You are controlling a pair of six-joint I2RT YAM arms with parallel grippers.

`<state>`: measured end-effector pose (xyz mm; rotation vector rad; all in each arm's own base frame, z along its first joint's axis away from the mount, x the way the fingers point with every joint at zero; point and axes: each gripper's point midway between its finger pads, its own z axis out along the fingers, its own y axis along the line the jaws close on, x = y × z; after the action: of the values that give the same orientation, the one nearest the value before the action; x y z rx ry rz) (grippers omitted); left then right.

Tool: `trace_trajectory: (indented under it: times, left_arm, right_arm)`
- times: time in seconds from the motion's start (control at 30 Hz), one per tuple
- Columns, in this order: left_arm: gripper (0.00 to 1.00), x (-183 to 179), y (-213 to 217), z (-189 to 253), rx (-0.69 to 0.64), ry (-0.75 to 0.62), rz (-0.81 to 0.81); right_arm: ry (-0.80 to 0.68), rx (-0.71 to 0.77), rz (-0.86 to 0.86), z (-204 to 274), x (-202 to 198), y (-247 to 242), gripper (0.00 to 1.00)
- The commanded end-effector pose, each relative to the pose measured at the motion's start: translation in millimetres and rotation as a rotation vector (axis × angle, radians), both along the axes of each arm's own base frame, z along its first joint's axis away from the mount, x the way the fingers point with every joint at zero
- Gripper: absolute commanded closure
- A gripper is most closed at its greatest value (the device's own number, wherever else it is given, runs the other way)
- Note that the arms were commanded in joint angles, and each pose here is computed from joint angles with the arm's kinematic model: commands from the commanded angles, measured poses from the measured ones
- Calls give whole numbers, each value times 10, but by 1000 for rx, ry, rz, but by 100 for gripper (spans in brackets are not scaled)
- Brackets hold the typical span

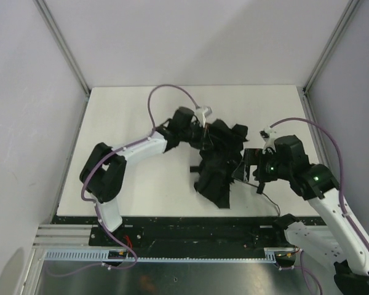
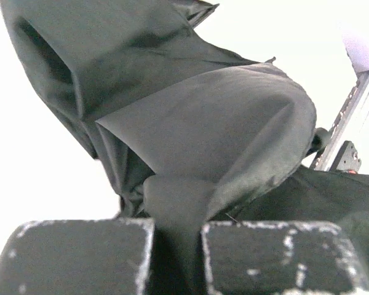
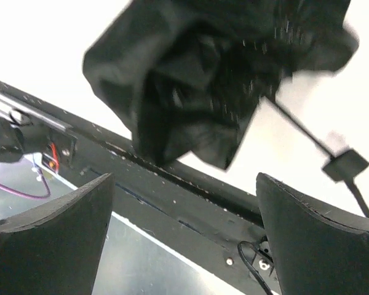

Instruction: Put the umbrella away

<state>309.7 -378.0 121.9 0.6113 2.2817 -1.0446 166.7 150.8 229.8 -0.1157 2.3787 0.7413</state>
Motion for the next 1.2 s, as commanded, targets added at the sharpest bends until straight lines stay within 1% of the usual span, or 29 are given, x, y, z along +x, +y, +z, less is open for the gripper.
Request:
trace_trajectory:
  times: [0.0, 0.07, 0.1, 0.17, 0.23, 0.3, 0.37, 0.43, 0.5, 0.67, 0.73, 0.8, 0.93, 1.0, 1.07, 1.13, 1.17]
  left_arm:
    - [100, 247, 116, 604, -42, -194, -184]
    - [100, 223, 144, 724, -25, -229, -258]
    - [100, 209, 165, 755, -18, -240, -287]
    - [100, 211, 223, 799, -11, -242, -302]
    - [100, 217, 279, 814, -28, -199, -292]
    - [100, 216, 314, 793, -44, -150, -278]
    - [100, 218, 345, 736, -40, -105, -258]
    - [100, 222, 365, 697, -44, -64, -240]
    - [100, 216, 363, 677, -51, -39, -236]
    - [100, 183, 354, 699, -65, -30, -250]
    - [100, 177, 356, 711, -67, -34, -253]
    - [100, 162, 356, 729, -72, -33, -256]
    - [100, 187, 335, 772, -84, -19, -243]
    - [99, 206, 310, 817, -98, -3, -233]
    - [93, 217, 291, 865, -109, 12, -219]
    - [83, 243, 304, 914, -109, 20, -184]
    - [77, 252, 323, 943, -107, 24, -160]
  right_arm:
    - [74, -74, 165, -413, 96, 159, 2]
    - [112, -88, 185, -583, 255, 234, 3]
    - [121, -85, 175, -628, 354, 255, 5]
    - [124, -51, 145, -617, 558, 278, 7]
    - [122, 23, 109, -631, 742, 296, 9]
    - [114, 58, 123, -718, 861, 334, 11]
    - [110, 26, 109, -882, 989, 287, 14]
    - [66, 8, 68, -996, 1191, 193, 19]
    - [21, 9, 64, -1077, 1336, 155, 23]
    - [9, -29, 56, -1404, 1603, 24, 32]
    - [39, 13, 80, -1519, 1632, 48, 37]
    - [74, 68, 131, -1604, 1587, 169, 43]
    - [128, 77, 234, -1851, 1438, 449, 44]
    - [158, 76, 262, -1979, 1371, 556, 46]
    - [162, 91, 282, -2037, 1333, 642, 52]
    - [143, 119, 277, -2011, 1347, 704, 65]
    - [133, 148, 270, -1977, 1355, 723, 69]
